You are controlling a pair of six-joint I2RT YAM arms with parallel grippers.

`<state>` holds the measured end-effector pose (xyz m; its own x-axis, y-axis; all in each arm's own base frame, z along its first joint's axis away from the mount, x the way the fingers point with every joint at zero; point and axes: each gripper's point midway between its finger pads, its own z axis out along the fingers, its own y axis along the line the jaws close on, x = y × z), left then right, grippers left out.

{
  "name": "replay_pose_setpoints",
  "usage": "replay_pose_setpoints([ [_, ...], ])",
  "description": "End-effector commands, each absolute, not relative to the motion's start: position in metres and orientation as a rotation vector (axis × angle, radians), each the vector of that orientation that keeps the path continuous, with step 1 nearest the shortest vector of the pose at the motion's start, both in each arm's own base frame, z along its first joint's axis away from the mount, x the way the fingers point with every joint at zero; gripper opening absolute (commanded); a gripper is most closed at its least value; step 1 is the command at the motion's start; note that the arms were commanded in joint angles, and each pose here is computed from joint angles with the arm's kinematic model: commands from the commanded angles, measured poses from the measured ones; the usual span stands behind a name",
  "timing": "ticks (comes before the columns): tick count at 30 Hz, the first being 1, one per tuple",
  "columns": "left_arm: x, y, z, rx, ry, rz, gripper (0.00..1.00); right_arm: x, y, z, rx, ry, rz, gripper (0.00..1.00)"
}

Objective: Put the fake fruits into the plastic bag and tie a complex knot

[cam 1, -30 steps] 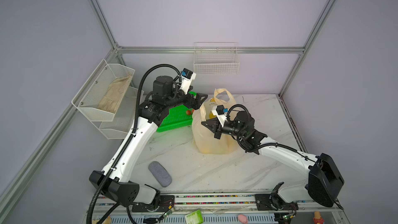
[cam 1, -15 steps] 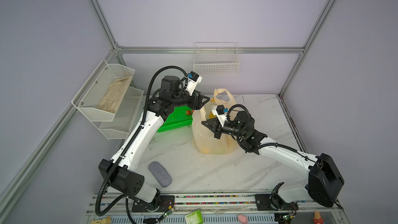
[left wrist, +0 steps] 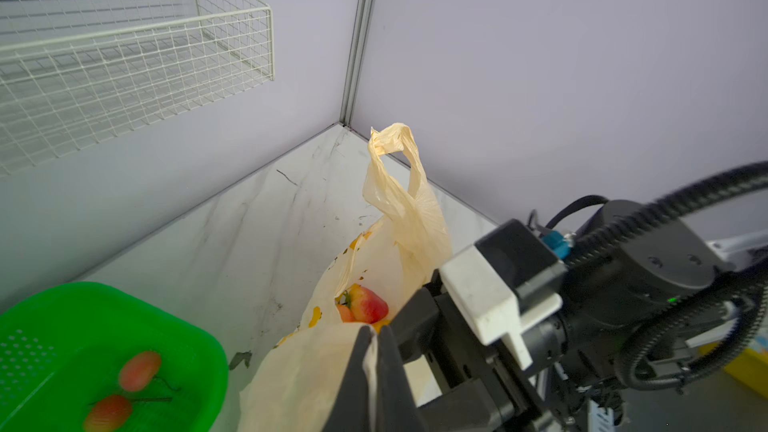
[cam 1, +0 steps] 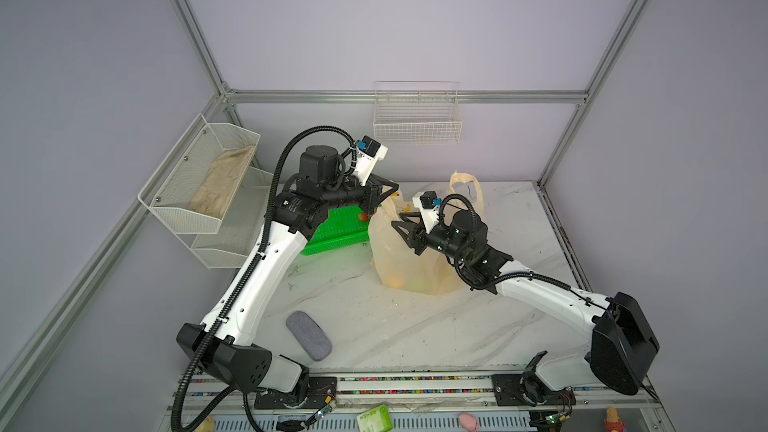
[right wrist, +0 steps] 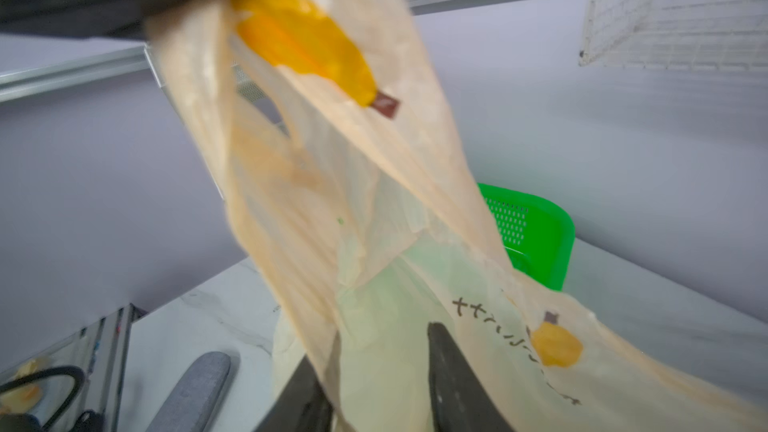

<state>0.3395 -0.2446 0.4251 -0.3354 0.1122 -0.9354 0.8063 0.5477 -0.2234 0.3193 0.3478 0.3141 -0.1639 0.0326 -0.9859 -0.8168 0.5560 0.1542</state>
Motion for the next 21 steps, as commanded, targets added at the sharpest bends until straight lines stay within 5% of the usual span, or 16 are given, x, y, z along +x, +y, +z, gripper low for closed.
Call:
replay_pose_setpoints([
  [1, 0.32, -0.242, 0.446, 0.756, 1.709, -0.933, 0.0, 0.312, 0.341, 0.334, -0.74, 1.474, 0.8, 0.55],
  [3, 0.319, -0.243, 0.445, 0.732, 1.721, -0.958, 0.0, 0.304, 0.338, 0.347, -0.77, 1.437, 0.786, 0.76],
  [7, 0.318, -0.241, 0.444, 0.683, 1.745, -0.988, 0.0, 0.293, 0.337, 0.354, -0.843, 1.388, 0.764, 0.88],
  [21, 0.311, -0.236, 0.445, 0.605, 1.772, -1.022, 0.0, 0.293, 0.377, 0.365, -1.012, 1.234, 0.895, 0.97],
])
